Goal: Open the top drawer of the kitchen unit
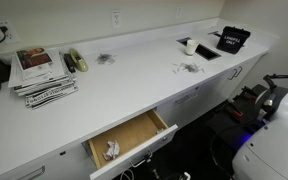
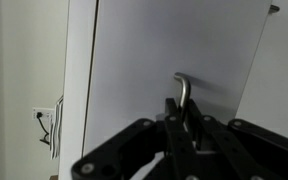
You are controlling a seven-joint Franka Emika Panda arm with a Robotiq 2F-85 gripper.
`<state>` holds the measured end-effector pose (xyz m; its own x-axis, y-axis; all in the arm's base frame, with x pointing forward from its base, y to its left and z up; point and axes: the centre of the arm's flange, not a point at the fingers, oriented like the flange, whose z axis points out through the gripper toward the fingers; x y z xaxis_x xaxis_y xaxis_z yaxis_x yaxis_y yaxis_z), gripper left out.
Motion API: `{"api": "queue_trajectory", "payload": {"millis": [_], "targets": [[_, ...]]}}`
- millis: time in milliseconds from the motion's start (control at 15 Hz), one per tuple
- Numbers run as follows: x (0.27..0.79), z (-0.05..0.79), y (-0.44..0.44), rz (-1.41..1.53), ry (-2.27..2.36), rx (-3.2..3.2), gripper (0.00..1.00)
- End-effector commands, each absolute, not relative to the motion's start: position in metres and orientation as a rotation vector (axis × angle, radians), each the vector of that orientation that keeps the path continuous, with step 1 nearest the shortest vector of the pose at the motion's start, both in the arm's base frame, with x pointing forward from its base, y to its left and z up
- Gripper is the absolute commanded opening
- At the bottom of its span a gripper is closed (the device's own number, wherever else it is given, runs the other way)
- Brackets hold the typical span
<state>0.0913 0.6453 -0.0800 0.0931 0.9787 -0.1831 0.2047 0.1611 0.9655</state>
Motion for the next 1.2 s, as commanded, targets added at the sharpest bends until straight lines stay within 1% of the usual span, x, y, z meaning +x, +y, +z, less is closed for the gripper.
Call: {"api": "queue_trajectory", "payload": {"millis": [0,333,467,667,733,800,867,1000,1133], "targets": [[0.035,-0.092,0.701,0.924,1.280,1.266,0.03],[-0.019,-0.092,0.712,0.895,1.287,1.321,0.03],[-0.030,-0.090,0.716,0.885,1.288,1.338,0.03],[-0.032,-0.087,0.718,0.870,1.284,1.359,0.03],[-0.031,-0.086,0.719,0.861,1.282,1.361,0.38],[-0.030,-0.084,0.720,0.856,1.281,1.366,0.39],[-0.029,-0.082,0.721,0.865,1.277,1.369,0.44],[-0.028,-0.073,0.724,0.874,1.266,1.383,0.59],[-0.030,-0.063,0.727,0.871,1.288,1.410,0.77]]}}
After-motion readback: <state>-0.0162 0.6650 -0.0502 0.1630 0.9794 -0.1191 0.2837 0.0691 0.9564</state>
